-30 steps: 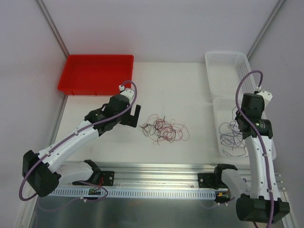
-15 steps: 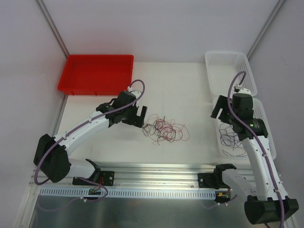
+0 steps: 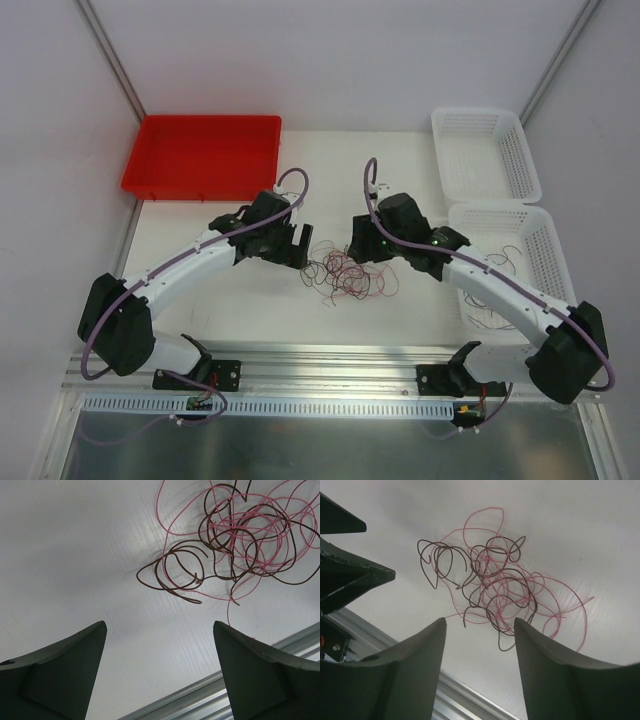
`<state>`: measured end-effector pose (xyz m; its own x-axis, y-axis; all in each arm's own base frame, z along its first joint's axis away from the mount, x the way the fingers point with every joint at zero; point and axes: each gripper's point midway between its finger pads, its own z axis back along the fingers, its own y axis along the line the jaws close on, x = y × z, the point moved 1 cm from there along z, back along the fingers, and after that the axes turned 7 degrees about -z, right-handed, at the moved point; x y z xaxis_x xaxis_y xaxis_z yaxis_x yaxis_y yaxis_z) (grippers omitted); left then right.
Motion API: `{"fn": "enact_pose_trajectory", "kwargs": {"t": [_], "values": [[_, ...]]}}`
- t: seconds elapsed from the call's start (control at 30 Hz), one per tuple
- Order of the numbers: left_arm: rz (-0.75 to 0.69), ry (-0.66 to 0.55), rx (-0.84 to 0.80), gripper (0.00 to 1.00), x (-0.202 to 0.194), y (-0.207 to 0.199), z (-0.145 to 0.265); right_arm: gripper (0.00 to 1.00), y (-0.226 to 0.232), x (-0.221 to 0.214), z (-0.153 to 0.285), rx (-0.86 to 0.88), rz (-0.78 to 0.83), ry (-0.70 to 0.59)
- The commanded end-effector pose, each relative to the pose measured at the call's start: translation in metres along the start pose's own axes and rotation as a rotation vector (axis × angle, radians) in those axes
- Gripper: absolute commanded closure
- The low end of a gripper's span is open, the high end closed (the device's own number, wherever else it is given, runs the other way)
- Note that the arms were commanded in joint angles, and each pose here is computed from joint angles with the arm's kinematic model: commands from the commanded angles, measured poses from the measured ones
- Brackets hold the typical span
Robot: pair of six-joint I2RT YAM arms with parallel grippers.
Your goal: Untangle the cables
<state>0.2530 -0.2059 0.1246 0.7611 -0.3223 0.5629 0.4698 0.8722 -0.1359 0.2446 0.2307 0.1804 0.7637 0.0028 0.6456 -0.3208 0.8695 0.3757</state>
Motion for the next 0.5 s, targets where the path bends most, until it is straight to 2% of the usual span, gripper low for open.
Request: {"fn": "enact_pose_trajectory", "kwargs": {"t": [0.0, 0.17, 0.47], "values": [[0.041, 0.009, 0.004, 0.11, 0.000, 0.002, -0.005, 0.44, 0.013, 0.012, -0.025, 0.000, -0.099, -0.066], [0.052, 0.024, -0.008, 0.11, -0.001, -0.001, -0.009, 0.55, 0.025, -0.001, -0.054, 0.000, -0.282, -0.075], [0.070, 0.011, -0.007, 0.11, 0.003, 0.002, -0.006, 0.62, 0.024, -0.020, -0.094, -0.109, -0.455, -0.058]]}}
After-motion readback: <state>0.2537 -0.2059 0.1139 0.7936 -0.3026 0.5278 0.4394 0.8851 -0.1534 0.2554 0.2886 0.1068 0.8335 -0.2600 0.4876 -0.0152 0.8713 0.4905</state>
